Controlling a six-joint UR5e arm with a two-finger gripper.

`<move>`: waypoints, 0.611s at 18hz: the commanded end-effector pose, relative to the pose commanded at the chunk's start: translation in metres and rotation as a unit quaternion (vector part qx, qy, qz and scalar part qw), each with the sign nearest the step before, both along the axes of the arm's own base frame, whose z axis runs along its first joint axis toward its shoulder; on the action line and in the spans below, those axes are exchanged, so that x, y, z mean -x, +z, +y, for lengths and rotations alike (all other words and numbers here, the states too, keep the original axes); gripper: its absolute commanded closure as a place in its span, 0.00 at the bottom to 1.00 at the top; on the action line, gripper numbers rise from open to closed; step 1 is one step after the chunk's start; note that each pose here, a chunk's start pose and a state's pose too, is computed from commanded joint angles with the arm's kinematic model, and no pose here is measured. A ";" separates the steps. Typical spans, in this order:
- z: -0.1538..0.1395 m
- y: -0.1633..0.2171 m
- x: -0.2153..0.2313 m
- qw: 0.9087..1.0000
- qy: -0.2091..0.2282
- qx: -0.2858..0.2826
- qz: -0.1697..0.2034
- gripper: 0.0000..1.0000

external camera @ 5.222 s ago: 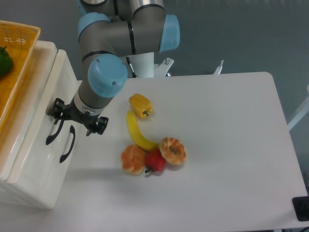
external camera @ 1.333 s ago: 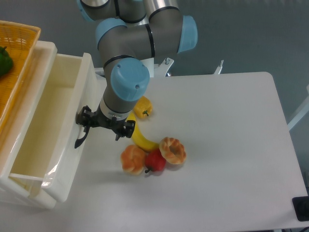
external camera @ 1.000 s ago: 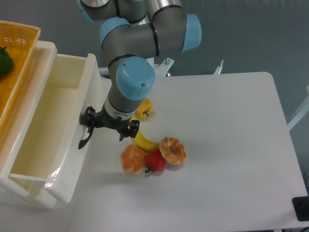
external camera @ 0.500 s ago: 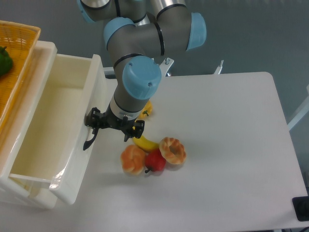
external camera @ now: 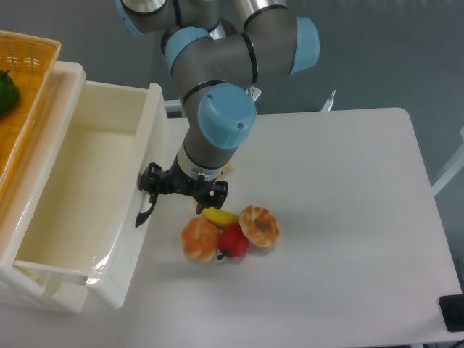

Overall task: Slide the top white drawer open
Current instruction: 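Continue pulling the drawer out toward the fruit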

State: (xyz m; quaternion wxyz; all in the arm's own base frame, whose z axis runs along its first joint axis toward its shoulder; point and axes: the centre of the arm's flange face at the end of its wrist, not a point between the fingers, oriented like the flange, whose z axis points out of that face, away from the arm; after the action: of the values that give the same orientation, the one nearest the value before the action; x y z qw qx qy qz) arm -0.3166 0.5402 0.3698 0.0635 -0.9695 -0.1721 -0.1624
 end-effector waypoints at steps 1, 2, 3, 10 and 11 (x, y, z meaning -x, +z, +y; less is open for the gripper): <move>-0.003 0.000 0.005 1.000 0.003 0.000 0.000 0.00; -0.004 0.000 0.007 1.000 0.004 -0.001 0.001 0.00; -0.005 0.000 0.009 1.000 0.004 -0.001 0.001 0.00; -0.013 0.003 0.024 1.000 -0.004 -0.009 0.006 0.00; -0.014 0.003 0.026 1.000 -0.004 -0.010 0.007 0.00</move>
State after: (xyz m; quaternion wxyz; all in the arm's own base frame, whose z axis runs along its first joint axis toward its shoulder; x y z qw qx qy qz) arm -0.3424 0.5264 0.3730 0.0741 -0.9706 -0.1658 -0.1580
